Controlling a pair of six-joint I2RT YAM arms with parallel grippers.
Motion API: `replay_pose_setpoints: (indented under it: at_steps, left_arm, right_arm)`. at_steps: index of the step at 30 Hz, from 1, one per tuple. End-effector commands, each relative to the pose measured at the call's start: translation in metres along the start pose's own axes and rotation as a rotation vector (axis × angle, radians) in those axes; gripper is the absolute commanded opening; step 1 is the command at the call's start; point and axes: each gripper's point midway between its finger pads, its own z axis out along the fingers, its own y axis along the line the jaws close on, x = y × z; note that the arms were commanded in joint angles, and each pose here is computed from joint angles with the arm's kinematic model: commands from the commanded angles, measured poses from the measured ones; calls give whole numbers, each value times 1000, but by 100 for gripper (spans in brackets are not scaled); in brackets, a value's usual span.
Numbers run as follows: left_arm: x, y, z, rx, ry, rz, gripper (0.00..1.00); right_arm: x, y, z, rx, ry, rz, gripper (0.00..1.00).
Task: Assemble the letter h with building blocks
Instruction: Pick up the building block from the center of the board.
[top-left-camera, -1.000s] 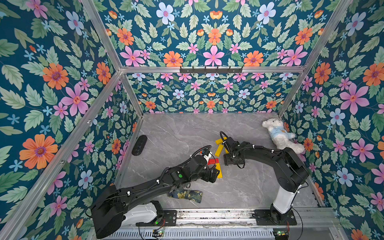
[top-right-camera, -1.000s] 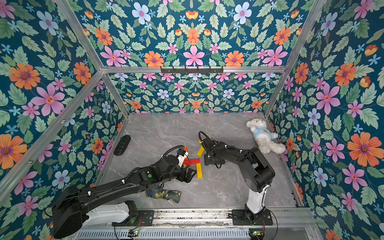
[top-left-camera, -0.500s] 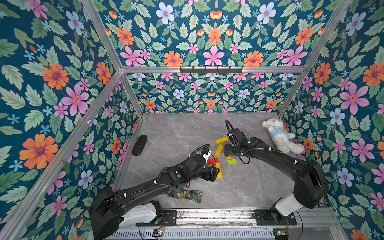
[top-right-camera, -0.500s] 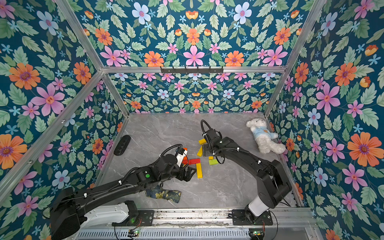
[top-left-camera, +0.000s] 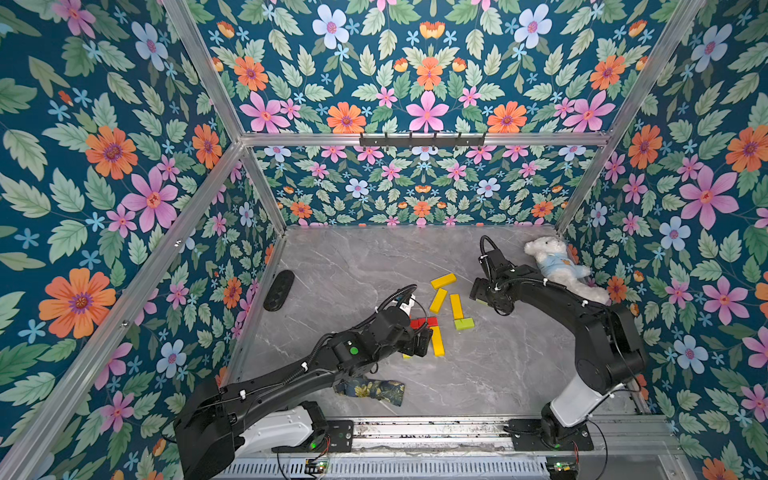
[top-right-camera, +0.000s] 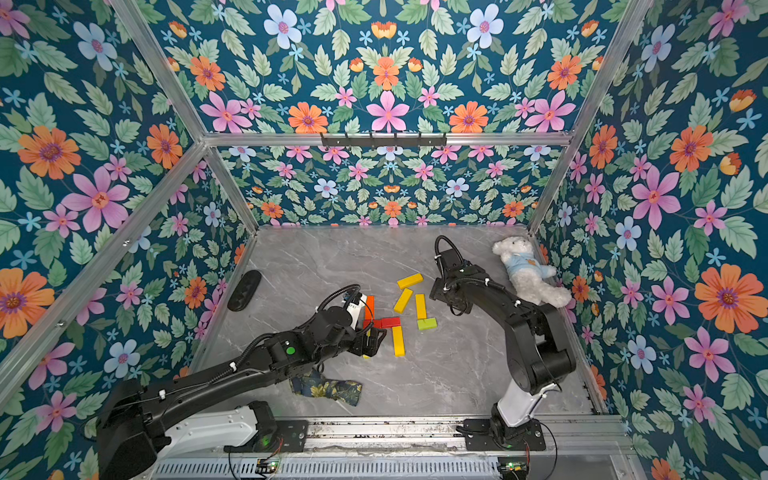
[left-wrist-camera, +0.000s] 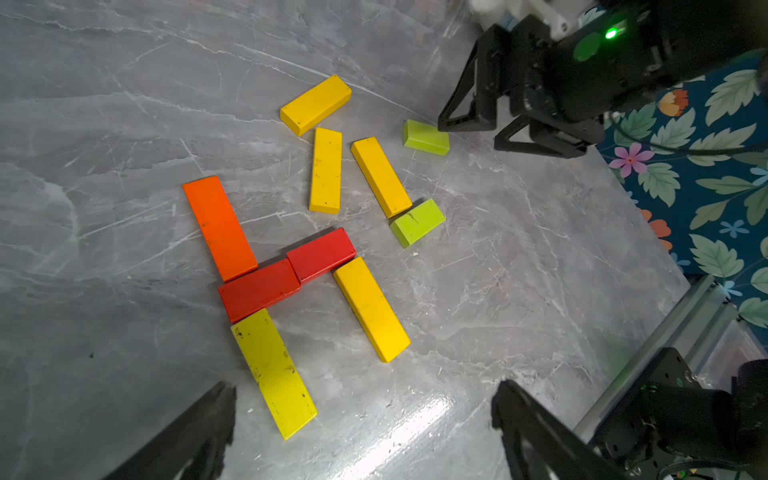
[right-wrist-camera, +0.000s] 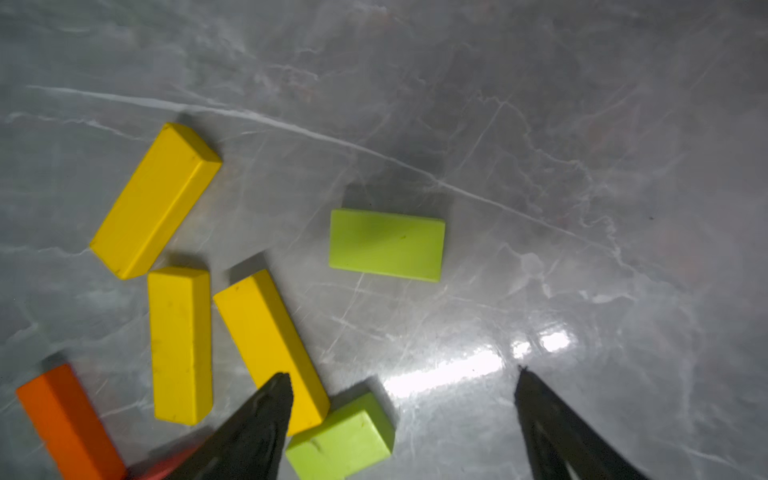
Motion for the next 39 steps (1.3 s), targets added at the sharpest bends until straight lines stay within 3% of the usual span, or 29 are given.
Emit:
replay_pose_setpoints:
  at_steps: [1, 19, 26, 32, 39]
  left_arm:
    - [-2, 4, -3, -14, -16, -3, 99]
    - [5, 6, -3, -3, -10, 8, 99]
    - [6, 6, -2, -6, -6, 10, 99]
    - [6, 6, -1, -6, -5, 12, 99]
    - [7, 6, 0, -8, 0, 13, 99]
  right_arm:
    - [-6, 3, 13, 22, -1, 60, 90]
    - [-21, -3, 46, 98, 19, 59, 87]
    - [-12, 0, 56, 77, 65, -14, 77]
    - [-6, -4, 57, 81, 89, -85, 63]
    - [-5, 2, 19, -49, 13, -297, 55]
